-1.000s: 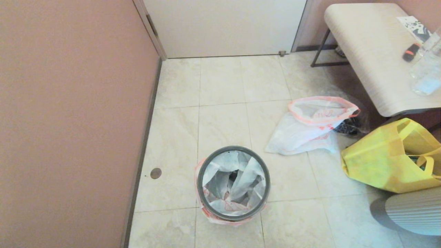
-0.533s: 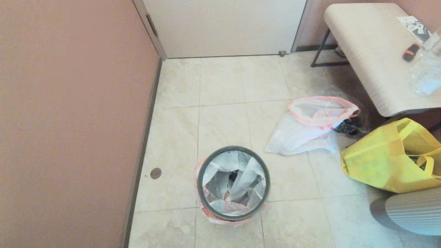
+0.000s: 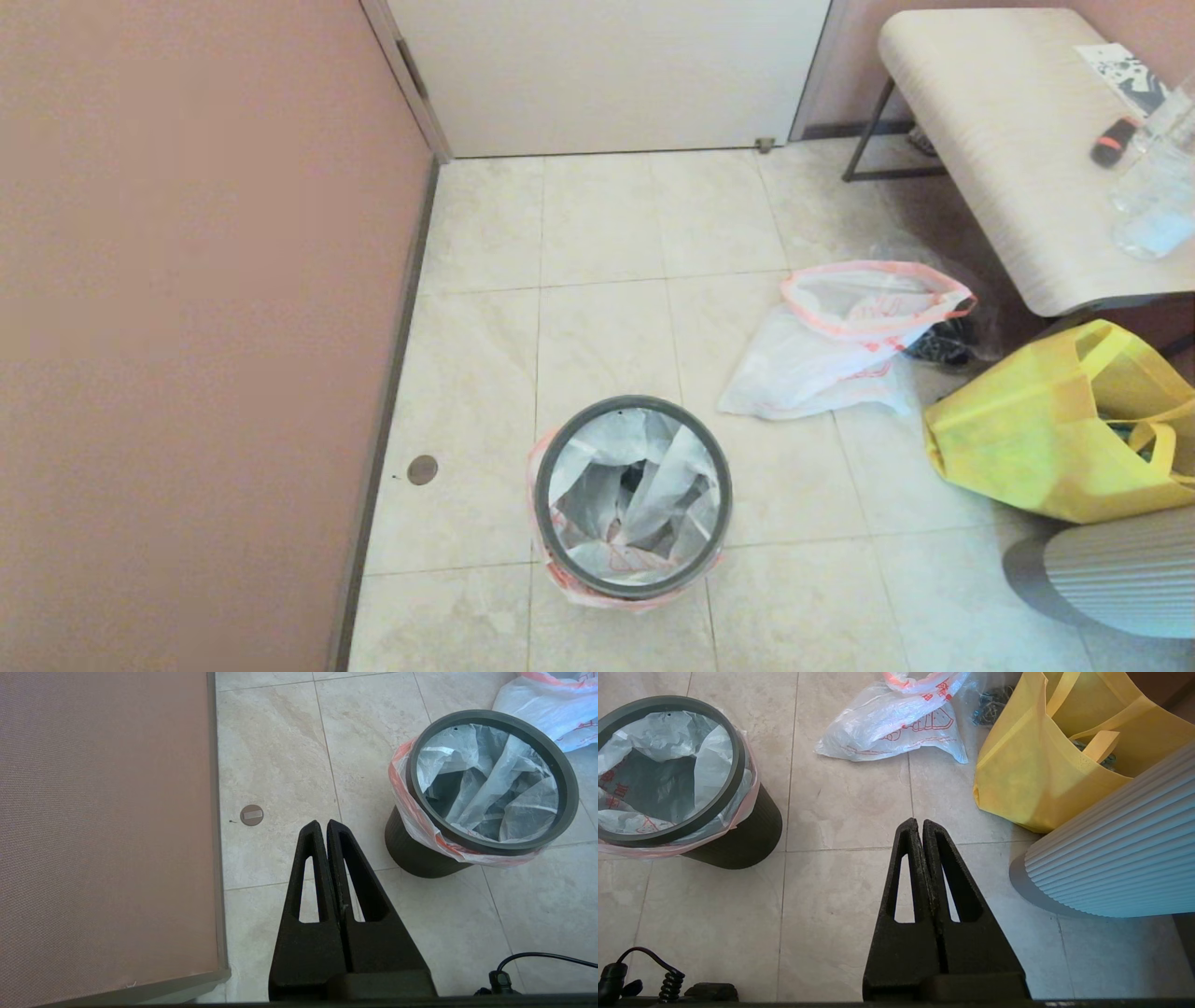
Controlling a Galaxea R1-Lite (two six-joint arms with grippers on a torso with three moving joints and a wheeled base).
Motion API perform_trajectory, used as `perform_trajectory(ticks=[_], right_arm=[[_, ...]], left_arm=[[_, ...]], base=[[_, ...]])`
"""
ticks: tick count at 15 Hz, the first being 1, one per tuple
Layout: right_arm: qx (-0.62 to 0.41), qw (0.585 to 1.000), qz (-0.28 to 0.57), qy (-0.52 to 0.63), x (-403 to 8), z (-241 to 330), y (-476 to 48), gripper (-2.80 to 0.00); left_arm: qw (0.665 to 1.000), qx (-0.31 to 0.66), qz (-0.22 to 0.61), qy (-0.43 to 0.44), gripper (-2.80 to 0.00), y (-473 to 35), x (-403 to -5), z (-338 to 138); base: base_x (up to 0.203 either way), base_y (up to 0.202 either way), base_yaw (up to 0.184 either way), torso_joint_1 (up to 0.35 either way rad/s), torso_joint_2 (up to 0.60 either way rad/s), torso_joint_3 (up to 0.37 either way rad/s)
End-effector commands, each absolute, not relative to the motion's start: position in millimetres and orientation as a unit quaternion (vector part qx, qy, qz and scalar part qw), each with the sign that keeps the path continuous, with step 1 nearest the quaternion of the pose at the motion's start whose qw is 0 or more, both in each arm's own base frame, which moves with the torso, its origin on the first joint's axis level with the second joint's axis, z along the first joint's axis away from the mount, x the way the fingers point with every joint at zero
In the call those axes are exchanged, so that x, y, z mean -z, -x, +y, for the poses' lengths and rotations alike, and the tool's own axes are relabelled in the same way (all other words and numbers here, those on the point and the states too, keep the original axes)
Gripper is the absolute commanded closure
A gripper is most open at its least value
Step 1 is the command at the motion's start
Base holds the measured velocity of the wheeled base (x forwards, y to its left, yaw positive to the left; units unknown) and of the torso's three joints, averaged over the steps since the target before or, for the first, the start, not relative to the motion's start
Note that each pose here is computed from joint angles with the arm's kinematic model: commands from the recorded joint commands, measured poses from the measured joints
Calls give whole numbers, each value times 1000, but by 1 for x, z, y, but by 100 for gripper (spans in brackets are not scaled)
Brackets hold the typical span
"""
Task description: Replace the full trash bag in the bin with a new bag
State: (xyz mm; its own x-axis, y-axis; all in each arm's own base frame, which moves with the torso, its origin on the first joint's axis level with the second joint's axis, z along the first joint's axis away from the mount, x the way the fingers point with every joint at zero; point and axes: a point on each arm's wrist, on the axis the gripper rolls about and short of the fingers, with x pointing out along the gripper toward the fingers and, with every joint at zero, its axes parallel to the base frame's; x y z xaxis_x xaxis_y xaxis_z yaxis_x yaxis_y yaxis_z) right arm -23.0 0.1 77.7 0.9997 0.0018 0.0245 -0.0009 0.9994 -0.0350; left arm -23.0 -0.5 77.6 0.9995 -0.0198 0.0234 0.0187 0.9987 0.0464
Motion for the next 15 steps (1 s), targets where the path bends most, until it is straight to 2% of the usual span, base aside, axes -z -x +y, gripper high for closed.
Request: perform_trajectory(ticks=[1,15], right_arm=[[-1,1000,-5,18,-75,0,22,0],[-1,1000,-6,5,-75,0,22,0]], left_arm=[[1000,9,-6,-23,0,22,-75,-1],[1000,10,-6,-23,0,22,-75,-1]], base=[[0,0,0,0,0,0],[0,0,0,0,0,0]])
